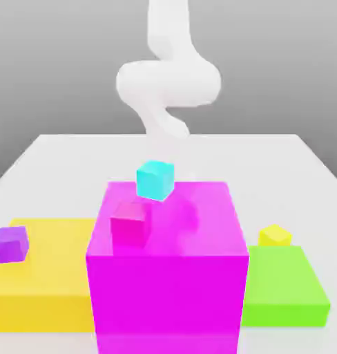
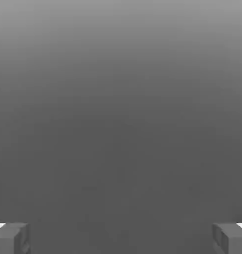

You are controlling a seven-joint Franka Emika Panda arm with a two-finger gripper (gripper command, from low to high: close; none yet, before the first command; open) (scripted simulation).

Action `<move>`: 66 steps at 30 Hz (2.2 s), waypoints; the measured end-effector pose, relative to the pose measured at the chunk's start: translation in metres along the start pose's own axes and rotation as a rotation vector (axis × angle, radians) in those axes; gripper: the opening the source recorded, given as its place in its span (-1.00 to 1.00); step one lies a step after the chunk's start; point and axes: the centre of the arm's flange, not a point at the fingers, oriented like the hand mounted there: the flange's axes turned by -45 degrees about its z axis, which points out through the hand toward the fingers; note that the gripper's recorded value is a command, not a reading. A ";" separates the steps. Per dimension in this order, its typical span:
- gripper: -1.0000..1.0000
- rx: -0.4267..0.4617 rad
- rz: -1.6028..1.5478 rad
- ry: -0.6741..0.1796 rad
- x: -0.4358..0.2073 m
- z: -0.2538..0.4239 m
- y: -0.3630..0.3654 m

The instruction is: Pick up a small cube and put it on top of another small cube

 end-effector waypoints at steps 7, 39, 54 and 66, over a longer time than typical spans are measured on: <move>0.00 0.124 -0.131 -0.259 -0.093 0.154 -0.106; -1.00 0.156 -0.479 -0.714 -0.440 0.287 -0.212; -1.00 0.167 -0.406 -0.640 -0.187 0.278 -0.124; -1.00 0.048 -0.176 -0.715 -0.080 0.215 0.088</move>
